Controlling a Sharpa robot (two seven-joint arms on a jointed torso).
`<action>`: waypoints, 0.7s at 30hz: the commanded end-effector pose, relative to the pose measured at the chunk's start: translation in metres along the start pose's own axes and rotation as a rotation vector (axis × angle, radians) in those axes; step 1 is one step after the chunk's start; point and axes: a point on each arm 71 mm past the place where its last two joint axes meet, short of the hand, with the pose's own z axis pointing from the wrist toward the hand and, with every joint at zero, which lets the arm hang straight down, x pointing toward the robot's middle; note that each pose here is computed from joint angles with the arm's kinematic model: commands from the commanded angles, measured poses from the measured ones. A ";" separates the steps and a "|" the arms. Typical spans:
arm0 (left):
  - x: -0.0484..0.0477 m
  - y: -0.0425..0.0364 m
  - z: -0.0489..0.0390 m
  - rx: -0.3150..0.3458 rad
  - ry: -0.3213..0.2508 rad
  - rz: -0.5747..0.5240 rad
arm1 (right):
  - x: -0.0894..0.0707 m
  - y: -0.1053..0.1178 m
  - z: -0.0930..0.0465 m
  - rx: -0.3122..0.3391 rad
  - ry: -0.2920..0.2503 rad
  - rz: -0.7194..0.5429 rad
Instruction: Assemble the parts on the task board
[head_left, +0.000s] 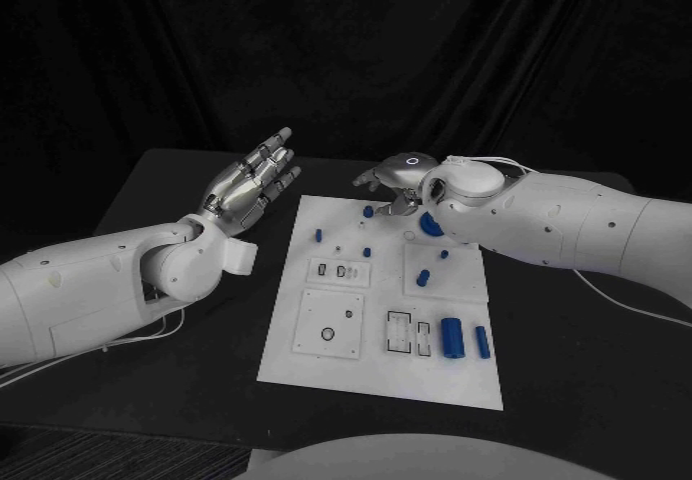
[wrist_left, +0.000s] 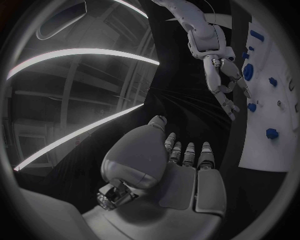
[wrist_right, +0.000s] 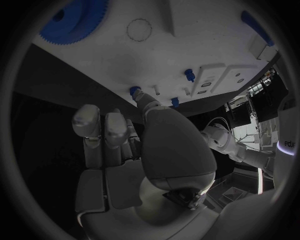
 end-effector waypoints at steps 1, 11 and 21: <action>-0.0006 -0.0005 -0.0009 0.007 0.006 -0.007 | -0.014 -0.006 -0.006 0.009 -0.094 -0.003; -0.0045 -0.0013 -0.0038 0.001 0.000 -0.005 | -0.035 -0.034 -0.060 0.064 -0.091 0.013; -0.0071 -0.0006 -0.0072 -0.009 -0.001 -0.009 | -0.021 -0.067 -0.106 0.174 -0.005 0.038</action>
